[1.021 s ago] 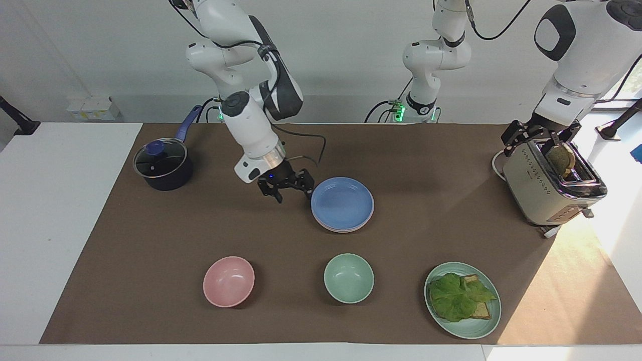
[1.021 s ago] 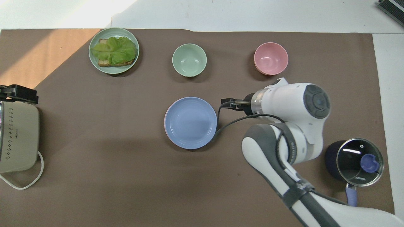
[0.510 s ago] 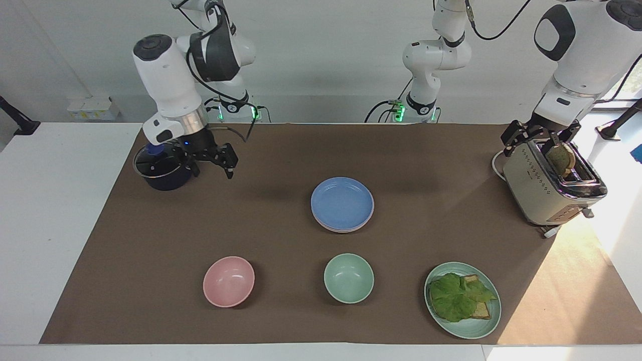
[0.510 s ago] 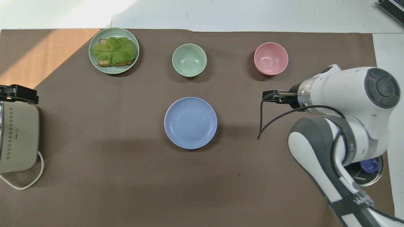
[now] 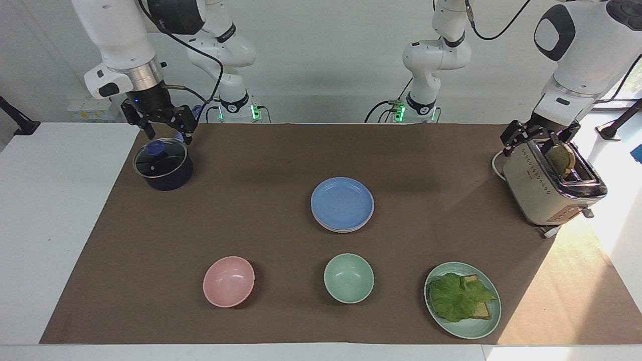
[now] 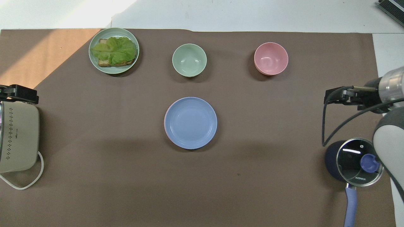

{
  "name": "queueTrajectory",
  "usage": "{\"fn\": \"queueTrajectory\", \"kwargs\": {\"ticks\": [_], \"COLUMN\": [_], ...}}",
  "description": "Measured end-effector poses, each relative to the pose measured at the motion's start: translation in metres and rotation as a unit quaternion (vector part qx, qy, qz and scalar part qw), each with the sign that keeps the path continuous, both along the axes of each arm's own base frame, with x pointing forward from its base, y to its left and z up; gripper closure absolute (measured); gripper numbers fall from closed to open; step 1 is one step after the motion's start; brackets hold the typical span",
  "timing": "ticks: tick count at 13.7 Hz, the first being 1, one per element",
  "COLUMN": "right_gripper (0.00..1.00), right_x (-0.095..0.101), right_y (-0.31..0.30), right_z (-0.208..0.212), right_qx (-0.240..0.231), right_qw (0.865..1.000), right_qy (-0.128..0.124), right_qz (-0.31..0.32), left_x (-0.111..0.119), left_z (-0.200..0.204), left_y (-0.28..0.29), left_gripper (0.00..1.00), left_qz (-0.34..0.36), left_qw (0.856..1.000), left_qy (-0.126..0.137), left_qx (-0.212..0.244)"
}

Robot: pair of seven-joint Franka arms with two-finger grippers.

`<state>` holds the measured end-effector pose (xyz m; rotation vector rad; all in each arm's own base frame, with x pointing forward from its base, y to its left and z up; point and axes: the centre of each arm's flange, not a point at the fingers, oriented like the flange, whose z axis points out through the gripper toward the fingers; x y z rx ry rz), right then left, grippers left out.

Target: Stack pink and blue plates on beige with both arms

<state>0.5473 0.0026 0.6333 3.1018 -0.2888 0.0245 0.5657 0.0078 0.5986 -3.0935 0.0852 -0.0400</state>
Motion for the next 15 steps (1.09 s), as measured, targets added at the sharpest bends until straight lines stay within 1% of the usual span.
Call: {"fn": "queueTrajectory", "kwargs": {"ticks": [1,3,5,8,15], "right_gripper": [0.00,0.00,0.00,0.00,0.00], "right_x": [0.0009,0.0052,0.0080,0.0060,0.0018], "right_y": [-0.0021,-0.0050,-0.0063,-0.0049,0.0028], "right_z": [0.0075,0.0150,0.0138,0.0107,0.0146], "right_qx": [0.000,0.000,0.001,0.001,0.001], "right_qw": [1.000,1.000,1.000,0.999,0.999], "right_qy": [0.006,0.011,0.015,0.027,0.029], "right_qz": [0.000,-0.001,0.011,0.023,0.042], "left_x": [0.0000,0.0000,0.0000,0.0000,0.0000], "left_z": [0.0000,0.0000,0.0000,0.0000,0.0000], "left_y": [-0.0001,-0.0001,-0.0002,-0.0005,-0.0005], "left_gripper": [0.00,0.00,0.00,0.00,0.00], "left_qz": [0.000,0.000,0.001,0.005,0.006], "left_qw": [1.000,1.000,1.000,1.000,1.000], "left_qy": [0.000,0.000,0.000,0.000,0.000], "left_qx": [0.000,0.000,0.000,0.000,-0.001]}}
